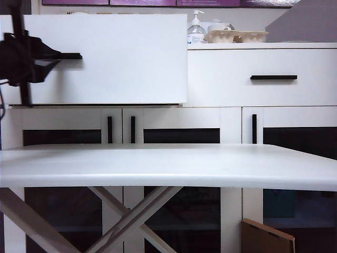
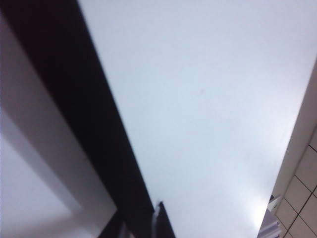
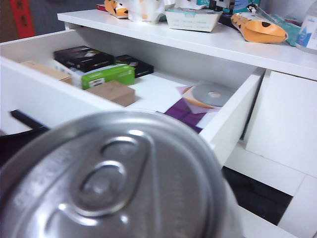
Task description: Pick up a can of beer from the white table, open the left drawer, place the beer inside the drawer, and finally close the drawer.
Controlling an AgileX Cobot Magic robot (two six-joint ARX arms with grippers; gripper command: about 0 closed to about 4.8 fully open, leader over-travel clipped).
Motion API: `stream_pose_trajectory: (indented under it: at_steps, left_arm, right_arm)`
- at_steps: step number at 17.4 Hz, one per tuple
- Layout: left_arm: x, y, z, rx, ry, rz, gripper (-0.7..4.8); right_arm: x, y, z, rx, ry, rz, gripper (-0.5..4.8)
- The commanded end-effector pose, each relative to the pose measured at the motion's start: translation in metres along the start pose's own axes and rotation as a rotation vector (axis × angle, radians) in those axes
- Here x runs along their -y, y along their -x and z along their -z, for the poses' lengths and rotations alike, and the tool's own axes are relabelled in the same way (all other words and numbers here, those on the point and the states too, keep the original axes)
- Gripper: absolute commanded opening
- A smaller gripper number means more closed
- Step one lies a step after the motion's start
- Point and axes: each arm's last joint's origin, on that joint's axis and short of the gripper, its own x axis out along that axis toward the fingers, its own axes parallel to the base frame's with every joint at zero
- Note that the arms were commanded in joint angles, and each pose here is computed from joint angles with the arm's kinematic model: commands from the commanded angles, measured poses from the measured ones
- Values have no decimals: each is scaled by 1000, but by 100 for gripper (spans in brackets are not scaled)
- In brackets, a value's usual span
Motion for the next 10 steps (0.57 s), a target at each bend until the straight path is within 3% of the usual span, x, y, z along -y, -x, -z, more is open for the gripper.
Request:
stream_pose_trajectory:
  at_steps: [1,6,10]
  left_arm:
    - [6,26,4,7,-41,-23,-6]
    - [18,59,11,6,-39,-32,-6]
    - [23,61,11,-15,-28,-11,-2]
  right_arm:
    - [1,9,-15,96,-2,4,40]
    - [1,13,-18,107,-3,5,40]
    - [1,14,-19,110,-4,4,40]
